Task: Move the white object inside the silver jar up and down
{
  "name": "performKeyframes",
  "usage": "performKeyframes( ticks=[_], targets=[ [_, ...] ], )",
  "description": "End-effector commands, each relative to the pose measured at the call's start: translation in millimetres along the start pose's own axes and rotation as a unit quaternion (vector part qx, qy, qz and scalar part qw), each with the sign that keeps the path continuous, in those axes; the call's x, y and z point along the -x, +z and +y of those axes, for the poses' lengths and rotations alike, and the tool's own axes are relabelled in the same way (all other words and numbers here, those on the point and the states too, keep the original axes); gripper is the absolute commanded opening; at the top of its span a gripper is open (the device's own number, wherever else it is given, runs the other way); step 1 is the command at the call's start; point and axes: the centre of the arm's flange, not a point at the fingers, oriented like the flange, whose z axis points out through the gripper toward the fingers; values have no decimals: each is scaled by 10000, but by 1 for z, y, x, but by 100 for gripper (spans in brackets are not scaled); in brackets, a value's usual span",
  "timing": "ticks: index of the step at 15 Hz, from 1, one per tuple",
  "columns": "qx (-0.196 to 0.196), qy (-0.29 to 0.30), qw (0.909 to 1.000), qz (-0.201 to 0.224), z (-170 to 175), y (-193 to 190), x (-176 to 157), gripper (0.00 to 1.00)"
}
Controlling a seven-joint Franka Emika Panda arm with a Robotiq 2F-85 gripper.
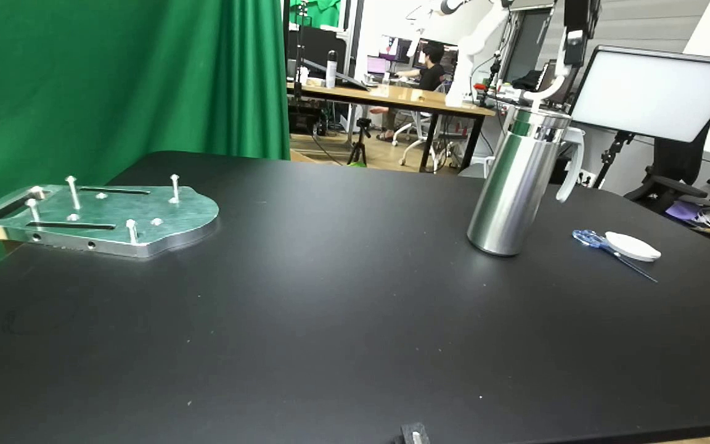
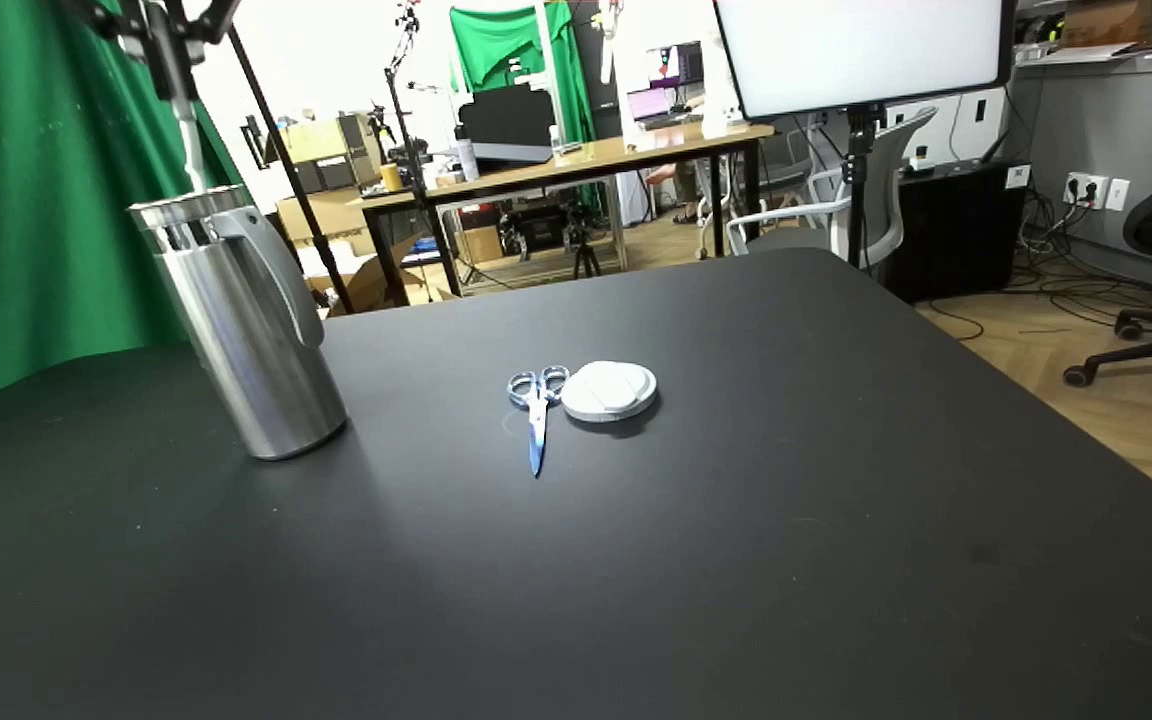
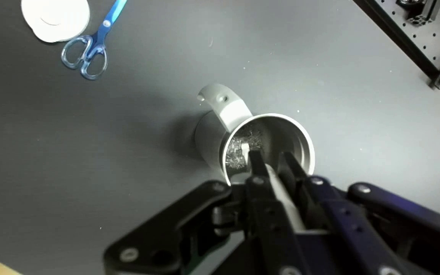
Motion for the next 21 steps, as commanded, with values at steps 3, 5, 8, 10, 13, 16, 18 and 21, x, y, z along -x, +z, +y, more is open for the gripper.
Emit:
performKeyframes(
  ticks=[3,5,8,10,13,16,18,21],
  targets=[
    [271,-193,9975,628,-27,-94,50,4],
    [372,-266,9958,796,-34,-109,64,4],
    [345,-303,9962,737,-32,-100,59,4],
    [254,-312,9977,550,-25,-71,42,4],
    [-4,-255,9997,57,-14,-14,15,4],
    [-126,-304,9992,-226,-5,24,-3,4],
    [-166,-338,9988,-308,-1,34,-8,4],
    [-163,-382,9988,-259,-3,27,-4,4]
  ],
)
